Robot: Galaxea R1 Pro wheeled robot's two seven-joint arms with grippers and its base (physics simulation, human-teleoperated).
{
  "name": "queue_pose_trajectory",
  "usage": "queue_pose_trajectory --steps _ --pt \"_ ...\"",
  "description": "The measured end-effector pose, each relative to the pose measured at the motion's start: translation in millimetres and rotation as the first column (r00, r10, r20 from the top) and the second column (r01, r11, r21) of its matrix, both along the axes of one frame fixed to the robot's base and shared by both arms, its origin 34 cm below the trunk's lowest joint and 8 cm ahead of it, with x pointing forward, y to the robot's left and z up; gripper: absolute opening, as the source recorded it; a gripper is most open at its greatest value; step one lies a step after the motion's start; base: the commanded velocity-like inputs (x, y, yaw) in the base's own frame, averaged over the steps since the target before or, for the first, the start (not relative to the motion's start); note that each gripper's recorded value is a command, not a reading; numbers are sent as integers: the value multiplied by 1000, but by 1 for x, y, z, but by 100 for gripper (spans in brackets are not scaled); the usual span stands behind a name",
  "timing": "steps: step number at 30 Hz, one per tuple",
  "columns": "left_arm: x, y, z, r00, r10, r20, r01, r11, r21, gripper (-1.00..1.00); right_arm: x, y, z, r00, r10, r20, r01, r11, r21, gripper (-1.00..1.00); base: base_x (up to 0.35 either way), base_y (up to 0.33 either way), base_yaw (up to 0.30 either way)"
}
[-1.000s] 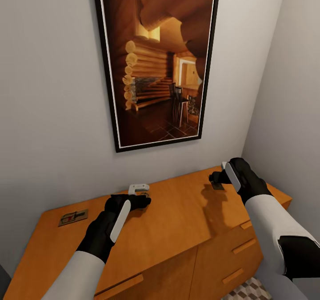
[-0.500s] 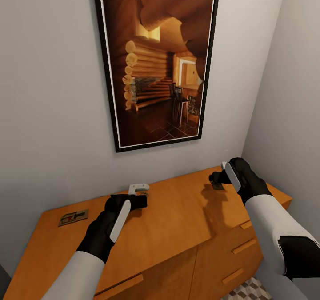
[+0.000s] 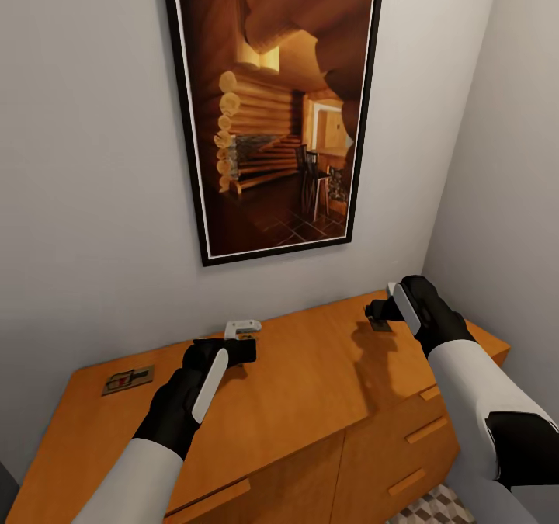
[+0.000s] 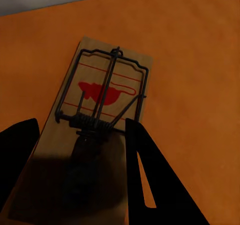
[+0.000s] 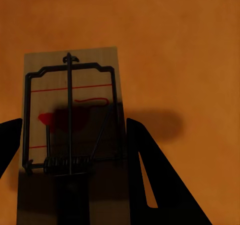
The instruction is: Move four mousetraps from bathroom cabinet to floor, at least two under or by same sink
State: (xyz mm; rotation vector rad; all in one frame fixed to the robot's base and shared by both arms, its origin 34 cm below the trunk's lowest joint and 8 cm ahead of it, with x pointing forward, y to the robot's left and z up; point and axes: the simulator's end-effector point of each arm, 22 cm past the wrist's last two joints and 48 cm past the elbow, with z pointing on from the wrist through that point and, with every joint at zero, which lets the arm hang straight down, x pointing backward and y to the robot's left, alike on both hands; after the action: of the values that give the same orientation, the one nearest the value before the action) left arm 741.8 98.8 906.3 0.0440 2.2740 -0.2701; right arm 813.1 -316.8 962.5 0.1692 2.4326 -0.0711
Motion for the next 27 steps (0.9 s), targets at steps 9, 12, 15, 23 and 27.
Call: queue_pose_trajectory --steps 9,12,15,23,27 --pt "0 0 0 1000 0 0 0 1000 0 -100 0 0 0 1000 0 0 0 1000 0 -100 0 0 0" --pt "0 0 0 1000 1 1 -1 1000 1 -100 0 0 0 1000 0 0 0 1000 0 -100 0 0 0" --pt "0 0 0 1000 1 1 -1 1000 1 -100 0 0 0 1000 0 0 0 1000 0 -100 0 0 0" --pt "-2 1 0 1000 1 -16 0 1000 7 -100 0 0 8 1000 0 0 0 1000 0 -100 0 0 0" --pt "-3 1 1 1000 1 -28 -1 1000 13 -100 0 0 14 1000 0 0 0 1000 0 -100 0 0 0"
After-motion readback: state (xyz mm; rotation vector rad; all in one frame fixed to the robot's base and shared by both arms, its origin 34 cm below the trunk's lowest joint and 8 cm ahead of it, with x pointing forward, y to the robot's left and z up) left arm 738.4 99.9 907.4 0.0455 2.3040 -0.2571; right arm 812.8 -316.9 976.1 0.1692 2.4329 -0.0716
